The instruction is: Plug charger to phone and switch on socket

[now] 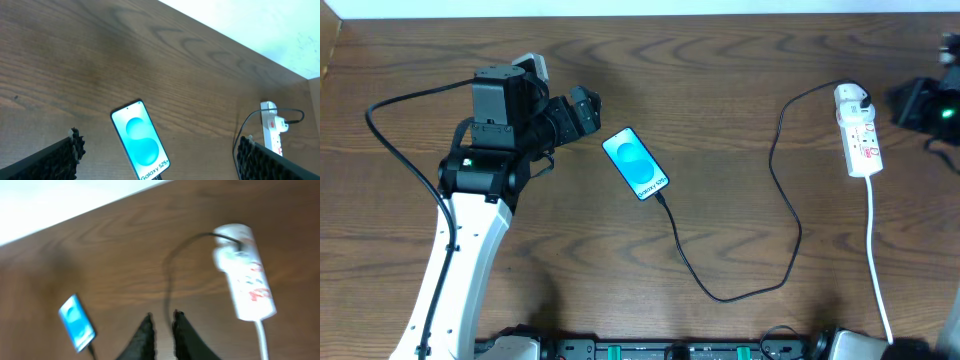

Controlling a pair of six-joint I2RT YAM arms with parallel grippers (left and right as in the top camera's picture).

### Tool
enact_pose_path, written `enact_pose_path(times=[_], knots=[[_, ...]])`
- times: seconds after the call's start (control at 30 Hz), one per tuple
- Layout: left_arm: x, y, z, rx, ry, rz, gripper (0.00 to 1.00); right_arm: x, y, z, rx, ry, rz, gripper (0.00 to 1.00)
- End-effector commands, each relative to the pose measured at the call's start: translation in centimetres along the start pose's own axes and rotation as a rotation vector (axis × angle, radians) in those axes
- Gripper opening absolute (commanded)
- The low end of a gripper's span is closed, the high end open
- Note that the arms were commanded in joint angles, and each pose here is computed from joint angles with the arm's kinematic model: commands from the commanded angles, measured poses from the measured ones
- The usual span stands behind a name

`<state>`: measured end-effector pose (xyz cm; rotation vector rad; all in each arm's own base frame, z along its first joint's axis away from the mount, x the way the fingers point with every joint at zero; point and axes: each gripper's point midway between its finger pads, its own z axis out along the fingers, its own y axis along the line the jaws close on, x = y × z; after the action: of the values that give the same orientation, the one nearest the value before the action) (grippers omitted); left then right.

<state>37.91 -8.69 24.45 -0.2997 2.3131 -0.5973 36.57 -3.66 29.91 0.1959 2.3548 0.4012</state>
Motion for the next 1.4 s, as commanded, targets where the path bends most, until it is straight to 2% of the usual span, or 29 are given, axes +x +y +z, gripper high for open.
enact_pose_path(times=[0.0,0.03,0.07,0.1,0.13,0.27,0.53,0.87,1.13,1.37], knots=[[-0.8,-0.2,-0.6,-0.003,-0.028,0.013,1.00,1.2,5.1,-2.4,-0.045,-0.017,-0.176,0.23],[-0.8,-0.2,-0.6,-0.003,-0.028,0.013,1.00,1.8,6.1,-2.9,-0.047,-0.011,-0.202,0.30],[-0.8,-0.2,-0.6,-0.003,-0.028,0.013,1.00,2.3,7.0,-3.2,-0.054,-0.005,-0.224,0.45],[-0.8,-0.2,-0.6,-0.003,-0.028,0.013,1.00,2.9,7.9,-3.6,-0.069,0.004,-0.245,0.68],[-0.8,-0.2,-0.6,-0.003,-0.028,0.013,1.00,3.6,8.8,-3.9,-0.088,0.015,-0.262,0.99],[-0.8,-0.2,-0.6,-0.003,-0.028,0.013,1.00,6.1,10.8,-4.9,-0.134,0.080,-0.281,0.99],[-0.8,-0.2,-0.6,-0.003,-0.028,0.013,1.00,9.3,9.6,-5.4,-0.075,0.206,-0.269,0.99],[-0.8,-0.2,-0.6,-0.003,-0.028,0.013,1.00,9.1,9.4,-5.0,-0.068,0.201,-0.270,0.99],[-0.8,-0.2,-0.6,-0.003,-0.028,0.013,1.00,5.7,7.6,-3.1,0.037,-0.052,-0.326,0.99],[-0.8,-0.2,-0.6,-0.003,-0.028,0.013,1.00,6.5,6.0,-2.0,0.062,-0.330,-0.360,0.99]])
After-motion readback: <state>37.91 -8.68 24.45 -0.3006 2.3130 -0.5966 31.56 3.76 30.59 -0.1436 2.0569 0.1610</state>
